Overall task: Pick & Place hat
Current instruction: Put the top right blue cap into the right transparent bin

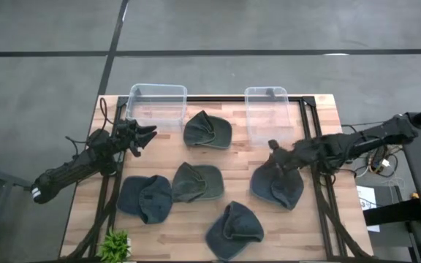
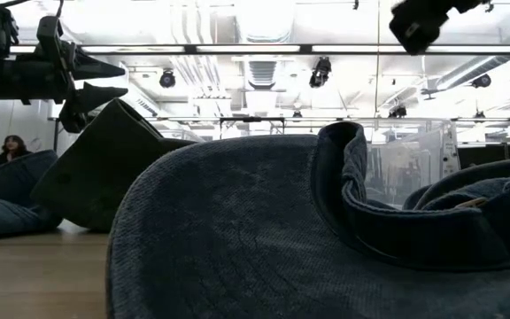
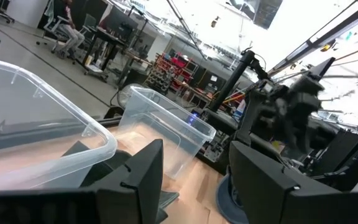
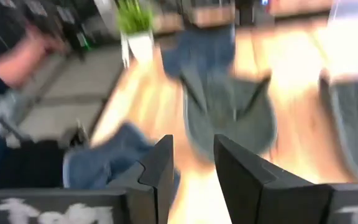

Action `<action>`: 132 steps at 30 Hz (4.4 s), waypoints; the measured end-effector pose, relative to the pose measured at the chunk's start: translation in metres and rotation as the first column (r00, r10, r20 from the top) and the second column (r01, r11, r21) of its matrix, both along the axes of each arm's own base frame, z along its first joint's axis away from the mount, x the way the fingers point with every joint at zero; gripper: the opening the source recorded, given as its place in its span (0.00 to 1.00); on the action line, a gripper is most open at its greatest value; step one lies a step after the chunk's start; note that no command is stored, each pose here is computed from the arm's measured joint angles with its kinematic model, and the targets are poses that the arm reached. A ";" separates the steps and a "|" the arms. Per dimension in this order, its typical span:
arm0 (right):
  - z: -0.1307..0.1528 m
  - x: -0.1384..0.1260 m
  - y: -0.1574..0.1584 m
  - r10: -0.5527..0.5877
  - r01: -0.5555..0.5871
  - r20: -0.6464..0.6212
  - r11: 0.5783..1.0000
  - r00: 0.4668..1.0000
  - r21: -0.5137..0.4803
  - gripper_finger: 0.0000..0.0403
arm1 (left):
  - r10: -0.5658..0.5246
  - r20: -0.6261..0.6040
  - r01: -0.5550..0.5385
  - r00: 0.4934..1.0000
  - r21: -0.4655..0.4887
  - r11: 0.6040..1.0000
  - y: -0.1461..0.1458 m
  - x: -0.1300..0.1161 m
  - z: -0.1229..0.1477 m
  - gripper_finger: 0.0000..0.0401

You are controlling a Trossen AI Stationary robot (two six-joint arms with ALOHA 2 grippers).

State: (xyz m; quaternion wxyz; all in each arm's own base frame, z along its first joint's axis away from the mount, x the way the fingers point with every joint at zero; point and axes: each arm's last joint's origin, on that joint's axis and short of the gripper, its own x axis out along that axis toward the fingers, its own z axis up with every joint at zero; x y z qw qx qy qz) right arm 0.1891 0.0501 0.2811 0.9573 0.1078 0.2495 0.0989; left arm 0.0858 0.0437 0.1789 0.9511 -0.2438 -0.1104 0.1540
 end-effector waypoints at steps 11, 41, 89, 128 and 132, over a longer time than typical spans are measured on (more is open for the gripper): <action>-0.028 0.043 0.063 -0.092 -0.024 -0.542 0.979 0.835 -0.202 0.49 | -0.001 0.003 0.001 1.000 -0.004 1.000 0.000 0.000 0.000 0.45; -0.121 0.096 0.112 -0.400 -0.183 -0.847 0.858 0.350 -0.480 0.30 | -0.013 -0.010 0.012 1.000 -0.044 0.999 0.000 0.000 -0.003 0.45; -0.003 0.138 0.137 -0.295 -0.525 -0.475 -0.116 0.829 -0.843 0.03 | -0.199 0.205 0.245 0.958 -0.233 0.941 -0.008 0.003 0.011 0.45; 0.002 0.192 0.086 -0.303 -0.601 -0.522 -0.314 0.797 -0.735 0.03 | -0.265 -0.055 0.252 0.963 -0.170 0.953 -0.030 0.100 0.089 0.45; 0.002 0.192 0.086 -0.302 -0.603 -0.525 -0.322 0.796 -0.730 0.03 | -0.255 -0.076 0.240 0.964 -0.165 0.957 -0.029 0.104 0.087 0.45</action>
